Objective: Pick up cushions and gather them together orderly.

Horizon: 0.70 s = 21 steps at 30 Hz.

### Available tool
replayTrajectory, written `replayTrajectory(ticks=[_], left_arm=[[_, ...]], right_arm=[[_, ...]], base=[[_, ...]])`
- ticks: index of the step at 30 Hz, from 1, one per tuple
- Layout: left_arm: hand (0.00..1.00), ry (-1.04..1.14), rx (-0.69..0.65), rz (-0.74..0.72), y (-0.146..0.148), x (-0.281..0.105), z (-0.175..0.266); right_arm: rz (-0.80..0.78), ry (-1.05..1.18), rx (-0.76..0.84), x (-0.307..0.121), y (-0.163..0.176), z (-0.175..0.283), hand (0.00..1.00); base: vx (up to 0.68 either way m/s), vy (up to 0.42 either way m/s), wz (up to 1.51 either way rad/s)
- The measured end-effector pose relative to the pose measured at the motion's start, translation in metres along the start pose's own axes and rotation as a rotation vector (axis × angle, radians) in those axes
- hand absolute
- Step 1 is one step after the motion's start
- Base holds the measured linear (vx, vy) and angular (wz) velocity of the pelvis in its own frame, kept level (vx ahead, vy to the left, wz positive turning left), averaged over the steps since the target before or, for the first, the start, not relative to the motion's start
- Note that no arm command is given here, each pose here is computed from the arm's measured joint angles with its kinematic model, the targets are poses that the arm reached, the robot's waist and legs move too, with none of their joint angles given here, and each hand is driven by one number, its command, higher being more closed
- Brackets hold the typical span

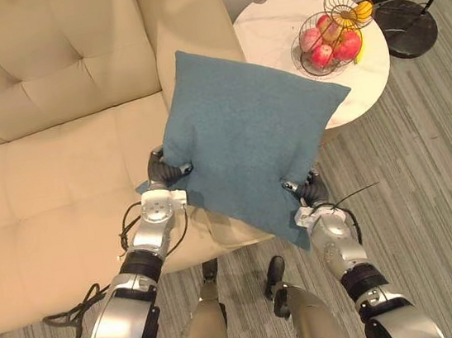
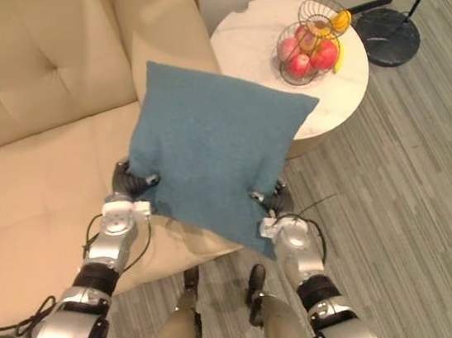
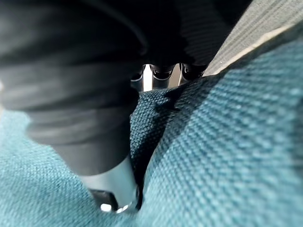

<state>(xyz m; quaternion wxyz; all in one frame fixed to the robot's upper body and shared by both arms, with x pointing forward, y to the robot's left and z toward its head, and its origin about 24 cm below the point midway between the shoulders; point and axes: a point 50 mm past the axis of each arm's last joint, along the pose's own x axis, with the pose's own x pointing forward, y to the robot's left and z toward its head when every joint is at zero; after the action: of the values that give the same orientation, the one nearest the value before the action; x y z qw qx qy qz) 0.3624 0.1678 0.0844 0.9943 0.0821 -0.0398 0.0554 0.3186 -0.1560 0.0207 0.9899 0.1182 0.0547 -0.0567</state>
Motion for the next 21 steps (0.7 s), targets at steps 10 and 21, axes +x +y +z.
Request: replayTrajectory(ticks=[10,21], left_arm=[[1.0,0.05,-0.172,-0.038,-0.012,-0.06,-0.035],[1.0,0.066,-0.331,-0.064,-0.016,-0.121,-0.045]], right_arm=[[-0.025,0.043,-0.075,-0.027,-0.02,-0.021,1.0],[-0.041,-0.062,-0.182,-0.073,-0.033,-0.013,1.0]], base=[[0.05,-0.009,0.1],[-0.03,-0.008,0.17]])
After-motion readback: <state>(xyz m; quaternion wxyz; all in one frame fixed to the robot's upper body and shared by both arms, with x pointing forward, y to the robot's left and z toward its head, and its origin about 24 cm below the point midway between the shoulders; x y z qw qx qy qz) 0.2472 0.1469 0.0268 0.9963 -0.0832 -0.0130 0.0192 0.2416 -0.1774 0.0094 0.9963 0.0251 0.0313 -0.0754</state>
